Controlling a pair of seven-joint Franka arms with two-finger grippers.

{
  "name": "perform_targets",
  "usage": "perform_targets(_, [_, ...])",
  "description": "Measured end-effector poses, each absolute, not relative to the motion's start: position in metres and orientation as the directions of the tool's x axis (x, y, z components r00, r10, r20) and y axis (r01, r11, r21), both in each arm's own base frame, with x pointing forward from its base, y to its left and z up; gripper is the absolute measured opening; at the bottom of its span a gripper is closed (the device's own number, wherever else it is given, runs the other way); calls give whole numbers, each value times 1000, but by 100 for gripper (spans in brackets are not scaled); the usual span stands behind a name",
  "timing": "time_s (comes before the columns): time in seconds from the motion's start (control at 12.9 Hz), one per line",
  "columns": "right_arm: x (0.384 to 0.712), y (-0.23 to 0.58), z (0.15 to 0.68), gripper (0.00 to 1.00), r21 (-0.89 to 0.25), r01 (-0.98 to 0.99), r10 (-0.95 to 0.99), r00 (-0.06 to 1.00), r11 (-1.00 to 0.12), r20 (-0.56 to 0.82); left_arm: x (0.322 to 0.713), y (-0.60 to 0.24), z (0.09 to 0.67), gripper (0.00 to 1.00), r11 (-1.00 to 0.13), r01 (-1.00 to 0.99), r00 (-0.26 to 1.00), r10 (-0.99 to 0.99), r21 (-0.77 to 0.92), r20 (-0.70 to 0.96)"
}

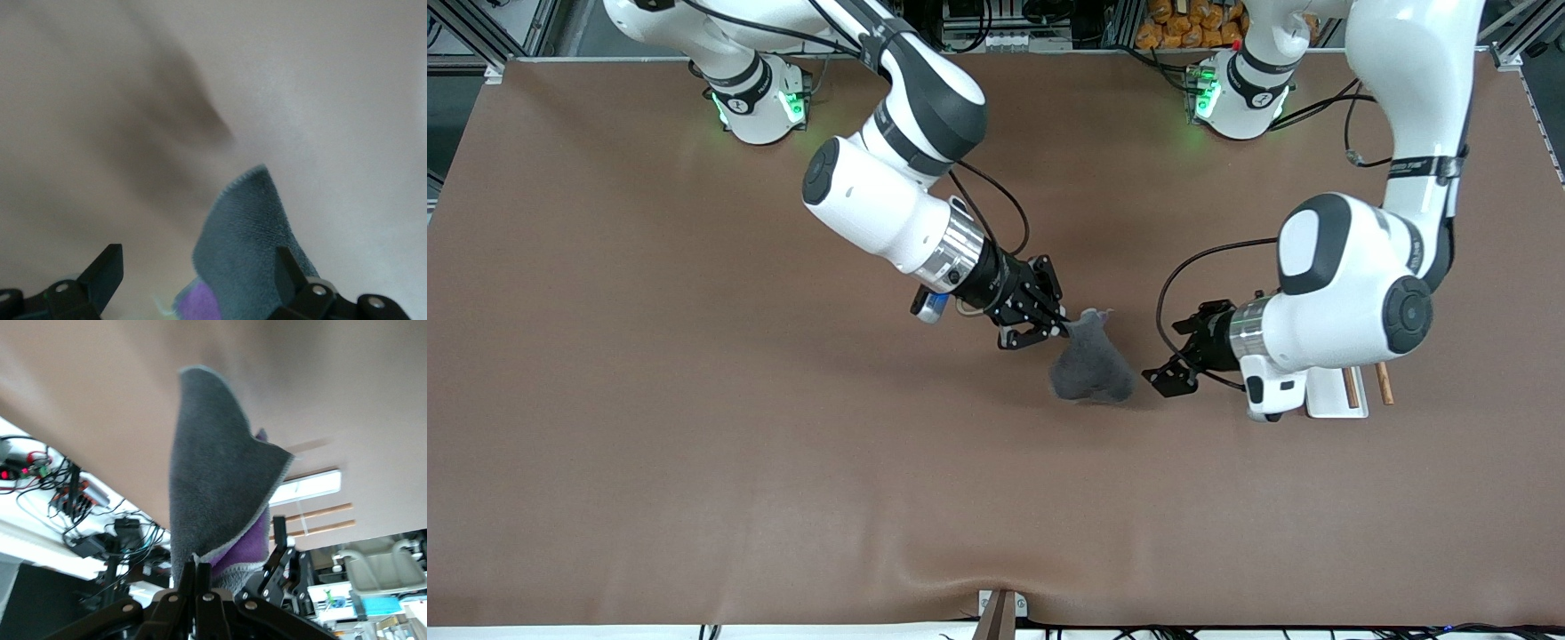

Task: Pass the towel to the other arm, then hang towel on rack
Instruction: 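Grasp the towel's hanging end with the left gripper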

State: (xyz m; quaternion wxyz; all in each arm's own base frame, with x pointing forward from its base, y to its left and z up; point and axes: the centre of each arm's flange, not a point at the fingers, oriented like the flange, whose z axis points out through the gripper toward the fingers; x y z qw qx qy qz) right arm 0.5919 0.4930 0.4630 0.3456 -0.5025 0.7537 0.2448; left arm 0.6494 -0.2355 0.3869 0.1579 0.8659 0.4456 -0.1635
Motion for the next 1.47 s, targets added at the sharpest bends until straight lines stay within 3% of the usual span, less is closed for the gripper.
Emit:
perform_targets(0.62, [601, 497, 466, 2, 4, -921, -570, -244, 389, -785, 681, -256, 356, 100, -392, 879, 476, 737, 270, -480])
perform_targets(1.47, [601, 497, 468, 2, 15, -917, -562, -257, 399, -786, 686, -271, 319, 100, -351, 900, 435, 735, 257, -519])
